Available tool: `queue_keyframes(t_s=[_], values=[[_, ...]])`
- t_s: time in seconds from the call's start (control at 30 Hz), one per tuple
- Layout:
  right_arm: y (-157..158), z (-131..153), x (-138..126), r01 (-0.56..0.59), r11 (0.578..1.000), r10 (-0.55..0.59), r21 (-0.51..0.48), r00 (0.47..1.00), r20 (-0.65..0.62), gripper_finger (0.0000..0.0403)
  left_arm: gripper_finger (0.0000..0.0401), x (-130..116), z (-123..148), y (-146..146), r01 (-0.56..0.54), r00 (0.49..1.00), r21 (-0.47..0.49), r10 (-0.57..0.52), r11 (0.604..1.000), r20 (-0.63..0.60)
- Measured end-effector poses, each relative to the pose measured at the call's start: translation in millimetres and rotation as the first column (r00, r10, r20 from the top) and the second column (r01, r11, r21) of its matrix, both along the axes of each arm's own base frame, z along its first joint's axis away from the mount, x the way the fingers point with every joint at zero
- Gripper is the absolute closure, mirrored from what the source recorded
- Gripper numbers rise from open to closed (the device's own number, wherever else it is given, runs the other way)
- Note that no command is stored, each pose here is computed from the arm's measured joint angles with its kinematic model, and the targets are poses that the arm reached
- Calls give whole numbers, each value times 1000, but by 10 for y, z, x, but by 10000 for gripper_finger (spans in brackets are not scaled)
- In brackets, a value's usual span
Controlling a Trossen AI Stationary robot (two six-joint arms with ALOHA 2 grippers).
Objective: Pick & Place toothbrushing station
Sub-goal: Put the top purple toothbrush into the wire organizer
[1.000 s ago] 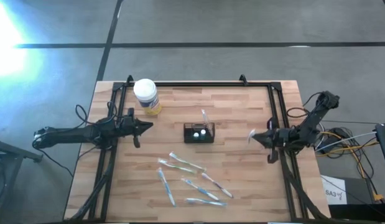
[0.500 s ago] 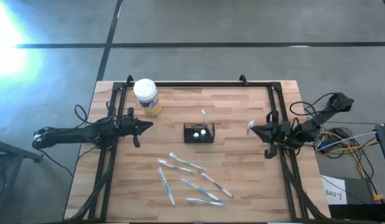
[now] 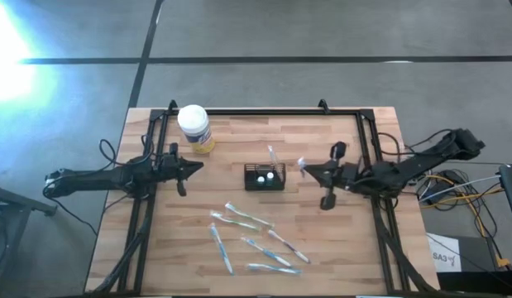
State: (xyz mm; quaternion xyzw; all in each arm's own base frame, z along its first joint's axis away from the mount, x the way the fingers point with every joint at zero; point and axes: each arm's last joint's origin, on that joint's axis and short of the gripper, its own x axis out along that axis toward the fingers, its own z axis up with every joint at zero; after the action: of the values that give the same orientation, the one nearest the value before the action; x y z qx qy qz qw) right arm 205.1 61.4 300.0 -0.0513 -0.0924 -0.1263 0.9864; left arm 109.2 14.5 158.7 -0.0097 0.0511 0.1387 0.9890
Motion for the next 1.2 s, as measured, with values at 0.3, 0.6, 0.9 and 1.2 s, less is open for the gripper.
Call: queue_keyframes(t_s=[0.3,0.6,0.9,1.2], values=[[-156,-308,328,38,999,-37,-17,998,57,395,378,0,-5,0,0,1000,0,0,1000,-5],[-246,-652,496,87,996,-87,1,992,90,395,378,0,-7,0,0,1000,3,0,1000,-9],[-278,-947,661,114,993,-115,16,990,86,395,378,0,-7,0,0,1000,3,0,1000,-9],[-318,-1312,777,182,982,-184,44,982,46,395,378,-1,-21,0,1,1000,2,-1,1000,-18]])
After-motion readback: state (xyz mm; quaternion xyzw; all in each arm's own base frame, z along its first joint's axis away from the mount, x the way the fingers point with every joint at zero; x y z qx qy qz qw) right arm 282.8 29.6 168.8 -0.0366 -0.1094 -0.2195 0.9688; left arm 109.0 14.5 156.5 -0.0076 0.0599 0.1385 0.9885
